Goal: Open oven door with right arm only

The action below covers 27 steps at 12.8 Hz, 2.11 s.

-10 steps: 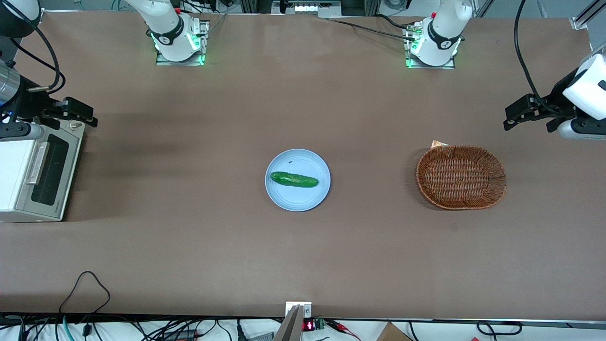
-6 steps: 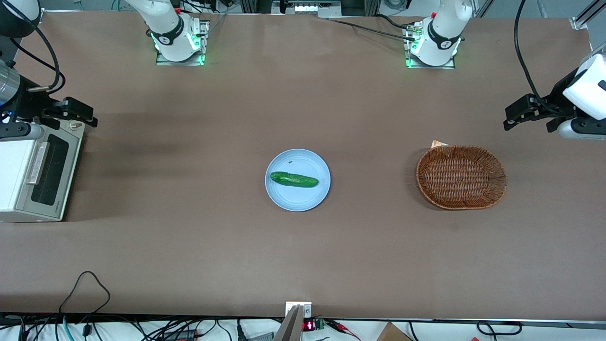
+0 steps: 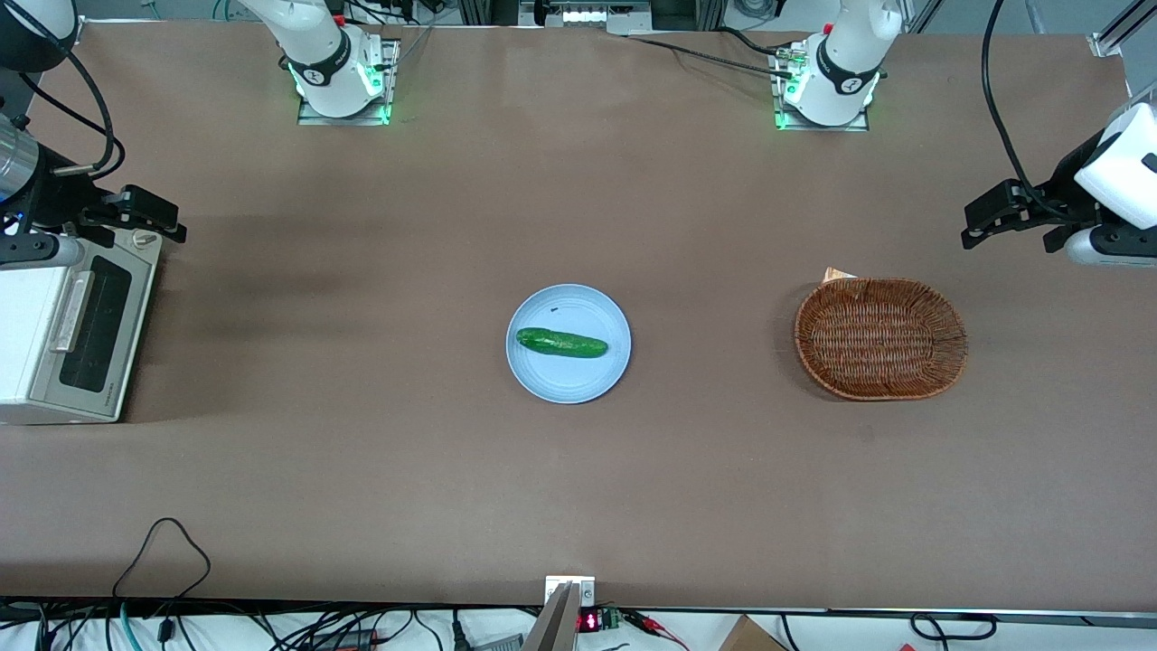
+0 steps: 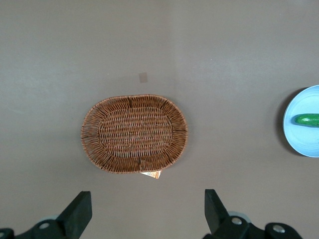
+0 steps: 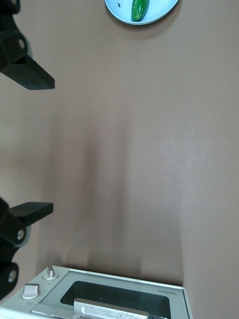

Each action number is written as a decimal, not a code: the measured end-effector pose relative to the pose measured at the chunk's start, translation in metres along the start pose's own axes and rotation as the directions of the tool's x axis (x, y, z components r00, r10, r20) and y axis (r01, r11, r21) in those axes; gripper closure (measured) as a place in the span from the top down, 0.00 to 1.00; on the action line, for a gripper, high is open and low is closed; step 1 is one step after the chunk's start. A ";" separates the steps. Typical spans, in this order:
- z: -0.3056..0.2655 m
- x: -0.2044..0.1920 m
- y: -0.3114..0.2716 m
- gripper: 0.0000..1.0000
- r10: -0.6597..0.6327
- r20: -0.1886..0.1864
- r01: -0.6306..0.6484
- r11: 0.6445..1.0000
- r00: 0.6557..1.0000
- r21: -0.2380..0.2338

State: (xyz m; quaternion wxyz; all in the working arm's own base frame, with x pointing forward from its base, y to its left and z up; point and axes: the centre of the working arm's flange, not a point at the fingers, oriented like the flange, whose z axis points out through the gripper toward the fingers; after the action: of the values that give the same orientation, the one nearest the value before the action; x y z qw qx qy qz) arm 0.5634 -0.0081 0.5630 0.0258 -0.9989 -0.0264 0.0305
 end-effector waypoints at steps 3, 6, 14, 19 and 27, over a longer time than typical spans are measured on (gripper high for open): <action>0.000 0.000 0.001 1.00 0.001 0.000 -0.001 1.000 1.000 0.000; 0.000 -0.001 0.008 1.00 0.020 0.000 -0.020 1.000 1.000 0.001; 0.000 -0.001 0.011 1.00 0.025 0.000 -0.025 1.000 1.000 0.002; 0.000 -0.001 0.010 1.00 0.023 0.000 -0.023 1.000 1.000 0.002; 0.004 -0.003 0.009 0.32 0.020 0.033 -0.021 1.000 0.999 0.004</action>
State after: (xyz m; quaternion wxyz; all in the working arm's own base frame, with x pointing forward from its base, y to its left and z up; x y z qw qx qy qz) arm 0.5608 -0.0172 0.5584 0.0275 -0.9984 -0.0165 0.0471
